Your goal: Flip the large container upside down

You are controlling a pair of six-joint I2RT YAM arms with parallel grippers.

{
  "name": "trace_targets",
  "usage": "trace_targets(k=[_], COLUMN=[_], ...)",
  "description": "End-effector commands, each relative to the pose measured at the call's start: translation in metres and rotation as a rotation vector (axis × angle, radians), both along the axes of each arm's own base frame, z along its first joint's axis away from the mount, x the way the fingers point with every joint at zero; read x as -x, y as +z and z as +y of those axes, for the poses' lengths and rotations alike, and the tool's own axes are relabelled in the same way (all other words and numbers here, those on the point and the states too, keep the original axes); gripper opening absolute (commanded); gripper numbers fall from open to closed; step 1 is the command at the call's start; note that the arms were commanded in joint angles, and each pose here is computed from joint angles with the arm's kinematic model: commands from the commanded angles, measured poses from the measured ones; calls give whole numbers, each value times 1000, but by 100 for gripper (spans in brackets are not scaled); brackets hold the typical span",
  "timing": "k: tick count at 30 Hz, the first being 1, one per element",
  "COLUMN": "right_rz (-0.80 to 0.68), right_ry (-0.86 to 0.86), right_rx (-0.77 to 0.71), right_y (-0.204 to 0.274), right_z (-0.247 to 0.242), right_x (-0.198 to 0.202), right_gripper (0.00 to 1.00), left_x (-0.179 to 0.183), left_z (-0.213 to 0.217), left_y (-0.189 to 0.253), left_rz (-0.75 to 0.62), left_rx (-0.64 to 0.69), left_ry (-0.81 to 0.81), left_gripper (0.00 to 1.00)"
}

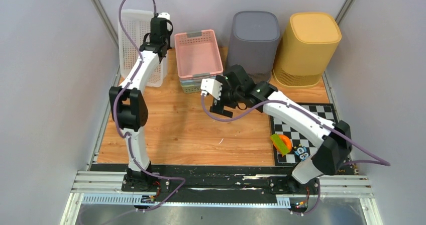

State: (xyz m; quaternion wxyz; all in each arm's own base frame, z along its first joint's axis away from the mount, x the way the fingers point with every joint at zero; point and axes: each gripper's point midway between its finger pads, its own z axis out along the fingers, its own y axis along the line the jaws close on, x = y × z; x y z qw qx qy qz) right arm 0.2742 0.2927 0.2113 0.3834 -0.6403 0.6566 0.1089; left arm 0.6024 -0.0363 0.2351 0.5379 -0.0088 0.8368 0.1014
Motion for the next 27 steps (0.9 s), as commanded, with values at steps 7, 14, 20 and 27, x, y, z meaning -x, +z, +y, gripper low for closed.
trace_targets(k=[7, 14, 20, 27], right_rz=[-259, -393, -482, -573], right_ry=[-41, -117, -178, -272], right_rx=[136, 217, 214, 168], right_y=[13, -4, -13, -17], right_z=[46, 82, 108, 133], right_x=[-77, -135, -173, -208], right_gripper=[100, 100, 100, 100], left_x=[112, 180, 232, 274], left_z=[21, 30, 44, 52], left_y=[84, 116, 134, 139], left_rz=[-72, -118, -170, -195], left_rx=[37, 32, -9, -9], left_ry=[60, 33, 40, 46], left_gripper=[0, 0, 0, 0])
